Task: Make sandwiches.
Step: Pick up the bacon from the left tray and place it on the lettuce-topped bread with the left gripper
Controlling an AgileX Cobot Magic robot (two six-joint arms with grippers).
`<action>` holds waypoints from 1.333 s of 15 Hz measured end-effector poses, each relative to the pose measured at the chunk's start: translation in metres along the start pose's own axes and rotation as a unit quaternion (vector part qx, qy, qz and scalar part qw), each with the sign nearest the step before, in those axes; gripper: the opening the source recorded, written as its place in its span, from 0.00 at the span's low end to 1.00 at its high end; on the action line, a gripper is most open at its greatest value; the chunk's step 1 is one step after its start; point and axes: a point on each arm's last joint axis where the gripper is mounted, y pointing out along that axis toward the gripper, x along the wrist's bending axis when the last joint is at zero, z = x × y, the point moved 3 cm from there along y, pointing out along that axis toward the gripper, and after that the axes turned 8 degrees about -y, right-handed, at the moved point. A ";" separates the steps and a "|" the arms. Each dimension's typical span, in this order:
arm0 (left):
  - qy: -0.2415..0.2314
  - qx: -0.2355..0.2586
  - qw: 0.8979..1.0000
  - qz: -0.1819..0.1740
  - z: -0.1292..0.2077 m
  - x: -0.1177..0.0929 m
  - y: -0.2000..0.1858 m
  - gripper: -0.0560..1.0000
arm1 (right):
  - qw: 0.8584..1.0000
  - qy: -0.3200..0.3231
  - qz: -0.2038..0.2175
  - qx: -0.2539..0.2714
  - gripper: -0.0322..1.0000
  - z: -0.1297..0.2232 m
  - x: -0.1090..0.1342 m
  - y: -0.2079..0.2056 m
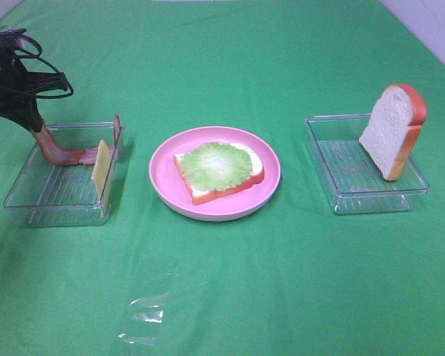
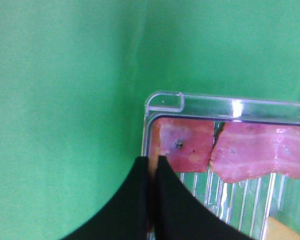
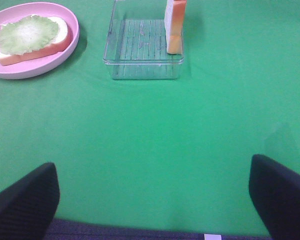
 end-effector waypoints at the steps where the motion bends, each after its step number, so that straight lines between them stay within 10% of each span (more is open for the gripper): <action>1: 0.001 -0.002 1.000 0.001 0.000 -0.001 -0.002 0.05 | 1.000 0.000 0.000 0.000 0.98 0.000 0.000 0.000; 13: 0.003 -0.065 0.997 0.052 0.001 -0.021 -0.109 0.05 | 1.000 0.000 0.000 0.000 0.98 0.000 0.000 0.000; 20: 0.085 -0.064 0.986 0.129 0.044 -0.124 -0.105 0.05 | 1.000 0.000 0.000 0.000 0.98 0.000 0.000 0.000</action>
